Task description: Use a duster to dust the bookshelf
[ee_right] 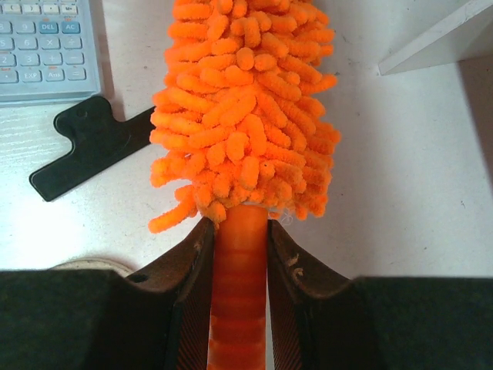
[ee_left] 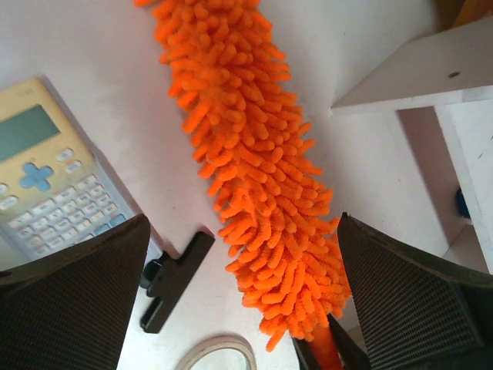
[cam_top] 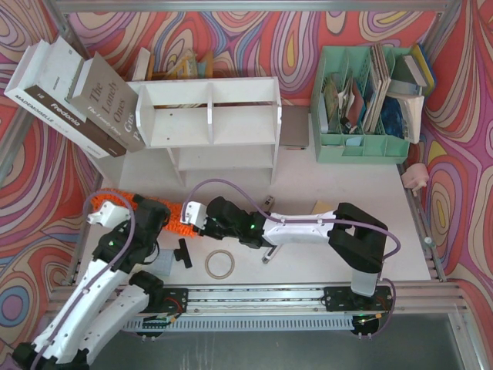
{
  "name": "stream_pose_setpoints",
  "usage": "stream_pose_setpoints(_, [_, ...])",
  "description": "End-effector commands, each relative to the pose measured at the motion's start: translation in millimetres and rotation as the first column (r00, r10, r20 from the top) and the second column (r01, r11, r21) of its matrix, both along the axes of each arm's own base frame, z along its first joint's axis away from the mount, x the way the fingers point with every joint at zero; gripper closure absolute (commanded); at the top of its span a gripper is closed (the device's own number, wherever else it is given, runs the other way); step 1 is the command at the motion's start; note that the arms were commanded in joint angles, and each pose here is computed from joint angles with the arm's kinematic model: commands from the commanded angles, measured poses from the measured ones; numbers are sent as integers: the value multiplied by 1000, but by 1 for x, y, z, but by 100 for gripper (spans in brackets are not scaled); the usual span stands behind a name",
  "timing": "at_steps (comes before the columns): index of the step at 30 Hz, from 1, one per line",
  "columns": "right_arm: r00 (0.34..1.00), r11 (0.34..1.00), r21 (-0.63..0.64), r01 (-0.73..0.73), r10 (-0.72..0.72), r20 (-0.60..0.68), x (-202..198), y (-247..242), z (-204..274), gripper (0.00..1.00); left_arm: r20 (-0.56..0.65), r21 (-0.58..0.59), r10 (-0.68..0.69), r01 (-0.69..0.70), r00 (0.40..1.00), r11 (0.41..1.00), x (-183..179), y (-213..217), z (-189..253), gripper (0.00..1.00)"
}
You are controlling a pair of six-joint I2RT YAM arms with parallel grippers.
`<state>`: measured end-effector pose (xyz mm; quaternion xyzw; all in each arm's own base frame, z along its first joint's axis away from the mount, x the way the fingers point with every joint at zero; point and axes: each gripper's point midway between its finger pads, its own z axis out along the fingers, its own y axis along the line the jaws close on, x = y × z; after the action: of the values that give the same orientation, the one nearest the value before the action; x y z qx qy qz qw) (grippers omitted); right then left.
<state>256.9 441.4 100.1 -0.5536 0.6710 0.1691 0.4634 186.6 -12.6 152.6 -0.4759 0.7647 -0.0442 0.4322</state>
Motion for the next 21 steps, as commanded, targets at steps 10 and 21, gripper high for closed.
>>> stream_pose_setpoints(10, [1000, 996, 87, 17, -19, 24, -2, 4, 27, 100, 3, -202, -20, 20, 1000, 979, 28, -5, -35, 2])
stream_pose_setpoints(21, [1000, 996, 92, 5, -6, 19, -3, 7, 33, 100, 102, -351, -15, 50, 995, 935, 53, -13, -83, 2])
